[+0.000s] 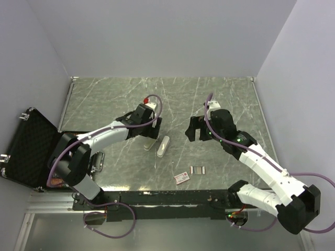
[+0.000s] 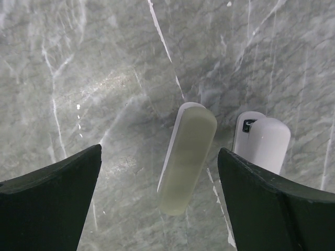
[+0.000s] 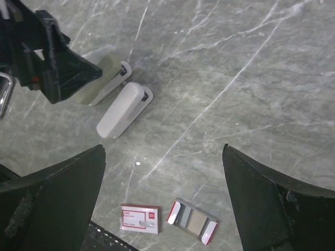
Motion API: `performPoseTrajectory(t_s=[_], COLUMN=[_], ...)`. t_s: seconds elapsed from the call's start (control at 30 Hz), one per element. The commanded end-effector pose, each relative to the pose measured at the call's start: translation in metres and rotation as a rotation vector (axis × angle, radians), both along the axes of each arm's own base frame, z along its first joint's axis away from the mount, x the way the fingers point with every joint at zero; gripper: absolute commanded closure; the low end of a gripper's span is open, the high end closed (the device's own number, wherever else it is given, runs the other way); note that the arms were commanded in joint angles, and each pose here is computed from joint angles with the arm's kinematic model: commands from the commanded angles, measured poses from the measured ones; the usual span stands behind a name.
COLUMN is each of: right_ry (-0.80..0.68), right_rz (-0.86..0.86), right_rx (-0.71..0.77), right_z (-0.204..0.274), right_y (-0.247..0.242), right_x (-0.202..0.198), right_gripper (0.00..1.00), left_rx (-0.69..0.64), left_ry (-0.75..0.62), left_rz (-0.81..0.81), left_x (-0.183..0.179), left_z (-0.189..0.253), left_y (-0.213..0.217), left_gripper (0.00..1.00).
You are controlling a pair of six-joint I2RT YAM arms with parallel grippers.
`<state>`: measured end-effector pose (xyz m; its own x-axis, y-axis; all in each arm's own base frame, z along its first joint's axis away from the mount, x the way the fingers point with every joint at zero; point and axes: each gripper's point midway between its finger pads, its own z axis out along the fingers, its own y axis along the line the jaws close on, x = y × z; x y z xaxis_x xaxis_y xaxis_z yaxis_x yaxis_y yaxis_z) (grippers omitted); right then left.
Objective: Unload the staples from the stapler
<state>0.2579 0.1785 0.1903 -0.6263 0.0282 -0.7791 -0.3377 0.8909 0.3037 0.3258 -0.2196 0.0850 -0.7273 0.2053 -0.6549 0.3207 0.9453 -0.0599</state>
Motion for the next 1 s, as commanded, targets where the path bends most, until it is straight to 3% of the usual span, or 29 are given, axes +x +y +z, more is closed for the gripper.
performPoseTrajectory(t_s=[0.0, 0.2, 0.5, 0.8, 0.9, 0.97], right_ry=[-0.032, -0.031, -0.032, -0.026, -0.018, -0.009], right_rz=[0.028, 0.038, 0.047, 0.057, 0.070, 0.072], right_rx=[0.052, 0.057, 0.067, 0.068, 0.072, 0.073], right_z=[0.010, 0.006, 0.002, -0.002, -0.003, -0.005], right_y=[0.008, 0.008, 0.010, 0.011, 0.014, 0.016], right_x=[-0.004, -0.008, -0.010, -0.012, -0.012, -0.012], right_gripper=[0.00, 0.00, 0.00, 0.00, 0.00, 0.00], left_rx=[0.012, 0.039, 0.083, 0.142, 0.155, 0.164], left_ry=[-0.020, 0.024, 0.034, -0.048, -0.060, -0.067], left_rz=[-0.013, -0.025, -0.056, -0.059, -0.060, -0.055], left_x=[0.007, 0.005, 0.005, 0.008, 0.009, 0.011], left_z=[-0.001, -0.021, -0.035, -0.025, -0.024, -0.023], left_y=[-0.007, -0.012, -0.024, -0.027, -0.027, -0.025], left_gripper=[0.02, 0.01, 0.15, 0.22, 0.28, 0.40])
